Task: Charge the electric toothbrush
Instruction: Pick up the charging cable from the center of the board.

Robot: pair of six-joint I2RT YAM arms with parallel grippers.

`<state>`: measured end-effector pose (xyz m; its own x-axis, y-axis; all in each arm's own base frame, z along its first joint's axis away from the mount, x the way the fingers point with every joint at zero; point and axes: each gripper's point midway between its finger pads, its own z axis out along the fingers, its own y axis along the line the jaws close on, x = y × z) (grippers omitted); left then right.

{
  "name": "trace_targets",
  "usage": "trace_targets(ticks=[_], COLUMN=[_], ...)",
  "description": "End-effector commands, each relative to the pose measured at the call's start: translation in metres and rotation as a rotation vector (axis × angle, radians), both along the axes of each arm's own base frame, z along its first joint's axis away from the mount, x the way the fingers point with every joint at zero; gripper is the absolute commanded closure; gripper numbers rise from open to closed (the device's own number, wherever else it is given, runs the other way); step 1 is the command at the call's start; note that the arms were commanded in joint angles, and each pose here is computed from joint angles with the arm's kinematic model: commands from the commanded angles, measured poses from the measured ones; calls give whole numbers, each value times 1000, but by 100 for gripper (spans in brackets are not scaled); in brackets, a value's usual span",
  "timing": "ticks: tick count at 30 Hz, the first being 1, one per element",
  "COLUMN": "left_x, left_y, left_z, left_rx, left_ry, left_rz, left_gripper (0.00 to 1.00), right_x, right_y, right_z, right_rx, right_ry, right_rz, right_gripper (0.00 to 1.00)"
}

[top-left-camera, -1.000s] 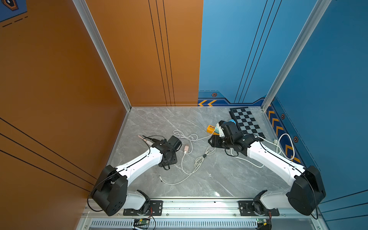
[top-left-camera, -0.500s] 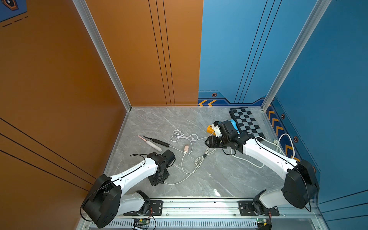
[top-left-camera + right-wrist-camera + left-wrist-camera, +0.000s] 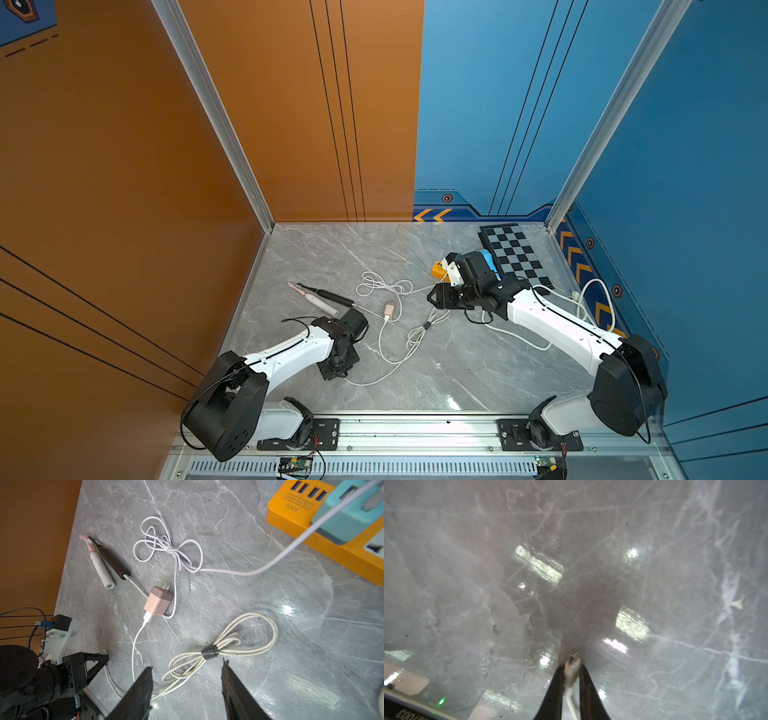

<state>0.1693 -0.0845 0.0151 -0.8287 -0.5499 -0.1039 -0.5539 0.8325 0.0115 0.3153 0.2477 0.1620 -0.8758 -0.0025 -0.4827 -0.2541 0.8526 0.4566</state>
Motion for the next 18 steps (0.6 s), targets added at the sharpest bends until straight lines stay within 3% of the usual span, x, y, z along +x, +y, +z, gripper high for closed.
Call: trace_targets(ticks=[1,5,8,12,15,18], left_x=[-22,-7,29,94,130,154], left_y=[22,12,-17,-69,-99,-120], left_z=[-20,-9,22,115,195,254], left_rx=[63,-16,-173,-448,-635,-821], left_ry=[72,-3,-163,-537,-801,-996], left_rz=[13,-4,-71,-241,-346,-393], left_gripper=[94,100,100,100,100,100], right_x=[0,1,2,3,3,4], right_y=[1,2,6,28,51,67], right_z=[21,26,32,58,89,119], right_rx=[24,31,52,193,360,503], right_ry=[-20,-27,-29,-59,-99,-140], right_rz=[-15,-16,-9,47,108,147], right_gripper=[44,44,44,44,45,45])
